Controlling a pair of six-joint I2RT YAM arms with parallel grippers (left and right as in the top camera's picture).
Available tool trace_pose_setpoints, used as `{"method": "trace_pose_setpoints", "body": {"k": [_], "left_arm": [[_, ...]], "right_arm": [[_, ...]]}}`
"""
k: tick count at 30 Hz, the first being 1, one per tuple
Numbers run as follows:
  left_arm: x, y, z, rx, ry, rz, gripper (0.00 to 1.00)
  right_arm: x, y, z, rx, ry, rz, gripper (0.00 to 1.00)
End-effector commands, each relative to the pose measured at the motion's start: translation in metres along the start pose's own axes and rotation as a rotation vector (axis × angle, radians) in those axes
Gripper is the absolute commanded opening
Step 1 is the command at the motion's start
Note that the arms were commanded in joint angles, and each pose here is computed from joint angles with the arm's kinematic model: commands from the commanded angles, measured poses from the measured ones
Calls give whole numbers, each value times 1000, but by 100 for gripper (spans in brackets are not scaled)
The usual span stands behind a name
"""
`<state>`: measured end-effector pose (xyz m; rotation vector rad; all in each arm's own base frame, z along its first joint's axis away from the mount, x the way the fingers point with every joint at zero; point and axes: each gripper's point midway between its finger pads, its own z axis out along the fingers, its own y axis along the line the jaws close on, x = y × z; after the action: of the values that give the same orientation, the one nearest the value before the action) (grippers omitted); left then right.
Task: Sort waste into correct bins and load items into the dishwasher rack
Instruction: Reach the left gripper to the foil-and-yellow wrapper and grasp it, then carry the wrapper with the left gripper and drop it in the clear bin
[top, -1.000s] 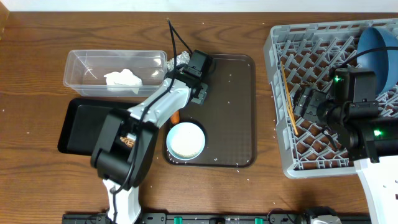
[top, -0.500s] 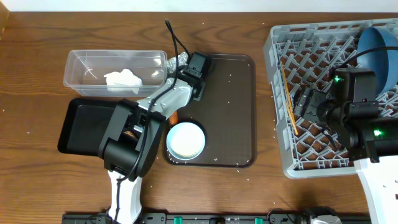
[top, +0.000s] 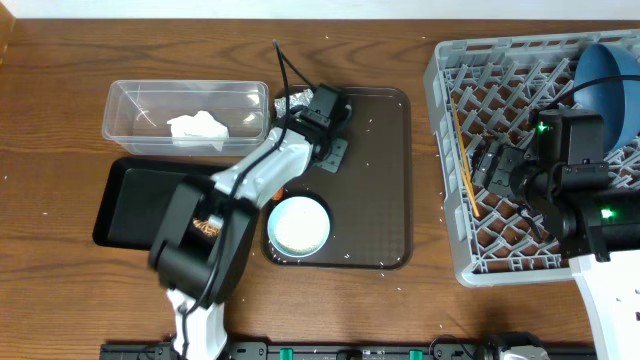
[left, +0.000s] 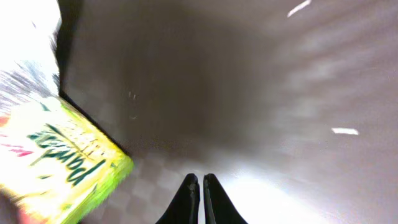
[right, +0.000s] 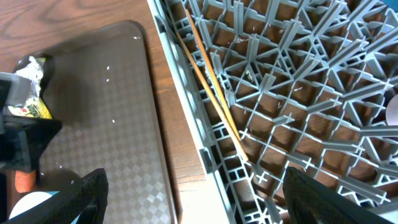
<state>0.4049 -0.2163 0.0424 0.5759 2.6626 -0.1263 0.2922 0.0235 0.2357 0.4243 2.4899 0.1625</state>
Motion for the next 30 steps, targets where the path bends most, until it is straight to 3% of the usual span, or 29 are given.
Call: {"method": "trace_pose_setpoints", "body": {"k": [1, 6, 8, 11, 15, 26, 30], "left_arm": [[-26, 1, -52, -36, -122, 16, 6], [-37, 26, -56, -156, -174, -7, 7], [-45, 42, -49, -223, -203, -26, 45], [-57, 62, -29, -283, -247, -61, 65], [-60, 80, 4, -301, -261, -89, 76], [-57, 112, 47, -338, -277, -102, 76], [-52, 117, 62, -336, -266, -110, 63]], "right_arm": [[-1, -4, 0, 18, -3, 9, 83], [0, -5, 0, 18, -1, 9, 83], [0, -5, 0, 19, -1, 9, 83], [0, -5, 0, 19, 0, 9, 83], [3, -6, 0, 24, 11, 8, 83], [5, -7, 0, 29, 22, 8, 83], [5, -7, 0, 28, 19, 8, 83]]}}
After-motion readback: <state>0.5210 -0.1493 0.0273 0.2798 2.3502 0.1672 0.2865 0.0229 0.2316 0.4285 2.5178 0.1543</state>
